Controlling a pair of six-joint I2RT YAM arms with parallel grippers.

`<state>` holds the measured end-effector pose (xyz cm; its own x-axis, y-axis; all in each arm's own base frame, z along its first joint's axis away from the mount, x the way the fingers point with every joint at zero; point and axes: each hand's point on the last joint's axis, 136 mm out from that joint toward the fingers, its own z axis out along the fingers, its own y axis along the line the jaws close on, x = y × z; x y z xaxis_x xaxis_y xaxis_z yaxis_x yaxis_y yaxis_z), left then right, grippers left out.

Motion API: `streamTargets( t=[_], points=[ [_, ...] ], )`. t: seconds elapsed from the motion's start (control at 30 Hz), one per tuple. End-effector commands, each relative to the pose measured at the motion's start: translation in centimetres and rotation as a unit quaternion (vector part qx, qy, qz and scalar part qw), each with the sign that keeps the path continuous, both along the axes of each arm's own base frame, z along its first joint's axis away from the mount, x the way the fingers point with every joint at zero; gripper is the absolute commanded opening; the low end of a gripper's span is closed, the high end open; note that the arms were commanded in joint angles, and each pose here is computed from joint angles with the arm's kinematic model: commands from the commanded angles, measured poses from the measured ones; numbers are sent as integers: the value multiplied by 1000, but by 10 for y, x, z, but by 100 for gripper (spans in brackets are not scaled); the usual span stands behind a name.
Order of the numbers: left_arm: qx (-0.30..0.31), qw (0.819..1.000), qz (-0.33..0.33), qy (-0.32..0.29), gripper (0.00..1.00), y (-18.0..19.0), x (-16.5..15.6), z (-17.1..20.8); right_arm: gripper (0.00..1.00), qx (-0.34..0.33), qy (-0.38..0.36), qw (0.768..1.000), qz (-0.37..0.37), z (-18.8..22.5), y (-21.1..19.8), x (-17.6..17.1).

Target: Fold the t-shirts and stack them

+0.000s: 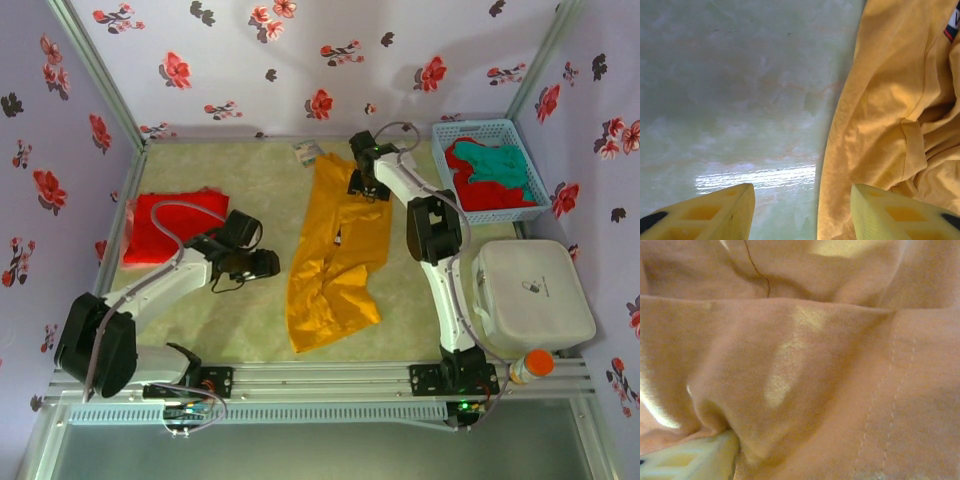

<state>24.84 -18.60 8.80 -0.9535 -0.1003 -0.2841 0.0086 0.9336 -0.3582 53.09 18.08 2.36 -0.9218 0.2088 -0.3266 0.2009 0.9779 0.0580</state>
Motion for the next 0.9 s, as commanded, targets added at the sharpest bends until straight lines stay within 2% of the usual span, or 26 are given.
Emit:
streamTargets(
  t=[0.0, 0.2, 0.3, 0.47, 0.63, 0.87],
  points=[
    [-22, 1000, -8, -9, 53, -18, 8, 9, 70, -9, 7, 1000, 7, -10, -12, 10],
    [-42, 997, -51, 28, 53, -39, -11, -6, 71, 40, -33, 997, 56, 7, 6, 33],
    [-61, 994, -78, 48, 53, -51, -28, -11, 72, 75, -43, 993, 84, 16, 22, 35],
    [-59, 991, -102, 70, 54, -56, -51, -19, 73, 96, -59, 987, 115, 21, 45, 35],
    [-65, 988, -108, 92, 54, -52, -76, -24, 76, 61, -62, 992, 90, 26, 32, 35],
    [-71, 984, -117, 117, 56, -31, -113, -29, 88, 4, -72, 995, 63, 71, 1, 14]
  ],
)
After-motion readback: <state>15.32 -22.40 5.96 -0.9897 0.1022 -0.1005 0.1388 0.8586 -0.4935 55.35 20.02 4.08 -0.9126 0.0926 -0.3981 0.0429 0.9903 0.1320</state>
